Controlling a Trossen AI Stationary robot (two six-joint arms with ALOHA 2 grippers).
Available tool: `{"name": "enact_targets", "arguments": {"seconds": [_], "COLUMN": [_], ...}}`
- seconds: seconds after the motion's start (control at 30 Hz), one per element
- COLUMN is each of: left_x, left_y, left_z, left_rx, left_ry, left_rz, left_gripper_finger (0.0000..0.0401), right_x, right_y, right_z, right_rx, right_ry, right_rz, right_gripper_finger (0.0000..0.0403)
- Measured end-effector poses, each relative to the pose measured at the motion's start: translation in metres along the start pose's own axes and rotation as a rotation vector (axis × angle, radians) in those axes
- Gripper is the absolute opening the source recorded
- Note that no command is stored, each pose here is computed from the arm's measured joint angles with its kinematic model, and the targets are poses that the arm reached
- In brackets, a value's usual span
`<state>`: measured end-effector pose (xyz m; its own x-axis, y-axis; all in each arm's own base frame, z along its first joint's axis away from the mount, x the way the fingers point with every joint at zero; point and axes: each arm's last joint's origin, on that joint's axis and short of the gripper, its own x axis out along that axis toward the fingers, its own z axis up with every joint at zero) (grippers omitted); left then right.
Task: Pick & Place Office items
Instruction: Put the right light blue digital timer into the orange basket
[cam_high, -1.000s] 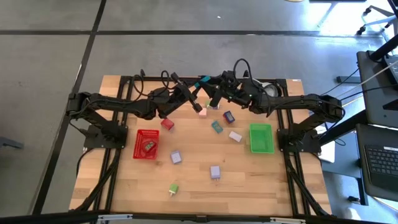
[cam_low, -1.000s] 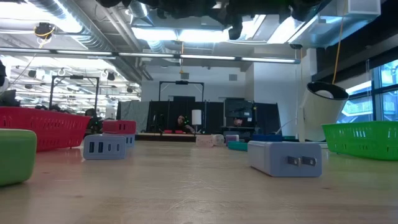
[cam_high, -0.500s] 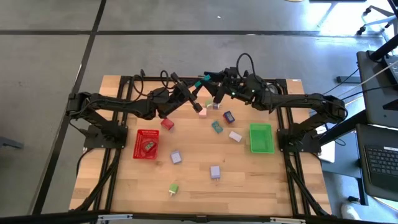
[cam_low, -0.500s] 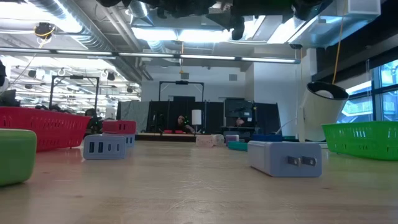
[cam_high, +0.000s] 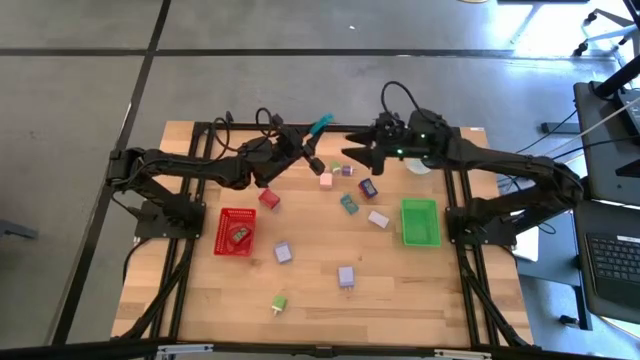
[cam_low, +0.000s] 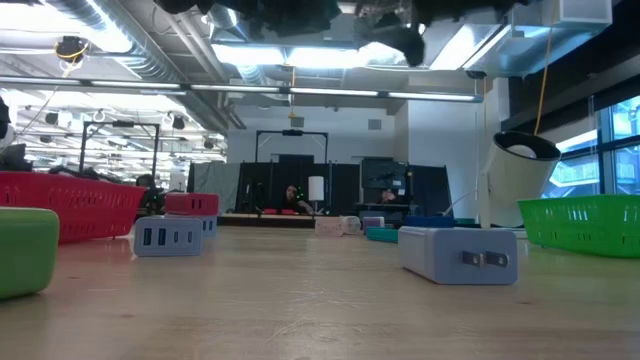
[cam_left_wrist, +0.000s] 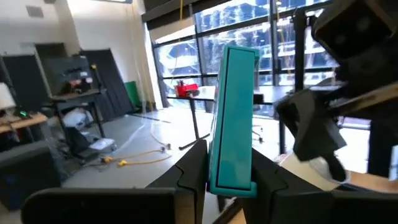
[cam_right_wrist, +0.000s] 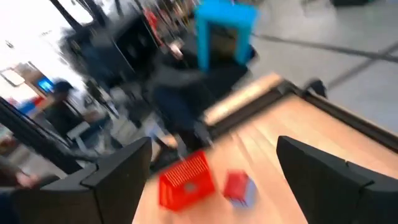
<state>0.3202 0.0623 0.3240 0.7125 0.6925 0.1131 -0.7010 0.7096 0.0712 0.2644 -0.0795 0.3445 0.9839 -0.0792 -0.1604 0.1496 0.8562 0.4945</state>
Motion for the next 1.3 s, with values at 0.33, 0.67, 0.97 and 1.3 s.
{"name": "enact_targets", "arguments": {"seconds": [0.33, 0.67, 0.97, 1.3], "left_x": [-0.019, -0.083, -0.165, -0.189], "left_y": [-0.004, -0.014, -0.011, 0.002], "left_z": [-0.013, -0.028, -0.045, -0.091], "left_rx": [-0.301, -0.611, -0.526, -0.497], "left_ry": [0.299, 1.016, 1.627, 1.644], "left_rz": [-0.219, -0.491, -0.107, 0.401], "left_gripper_finger": [0.0065, 0.0065, 0.0065, 0.0065], "right_x": [-0.026, -0.026, -0.027, -0.027], "right_y": [-0.002, -0.006, -0.006, -0.006], "right_z": [-0.014, -0.02, -0.022, -0.022], "right_rx": [-0.056, -0.116, -0.206, -0.249], "right_ry": [0.188, 0.245, 0.273, 0.277], "right_rz": [-0.133, -0.176, -0.171, -0.165], "right_gripper_finger": [0.0345, 0.0345, 0.0345, 0.0345]}}
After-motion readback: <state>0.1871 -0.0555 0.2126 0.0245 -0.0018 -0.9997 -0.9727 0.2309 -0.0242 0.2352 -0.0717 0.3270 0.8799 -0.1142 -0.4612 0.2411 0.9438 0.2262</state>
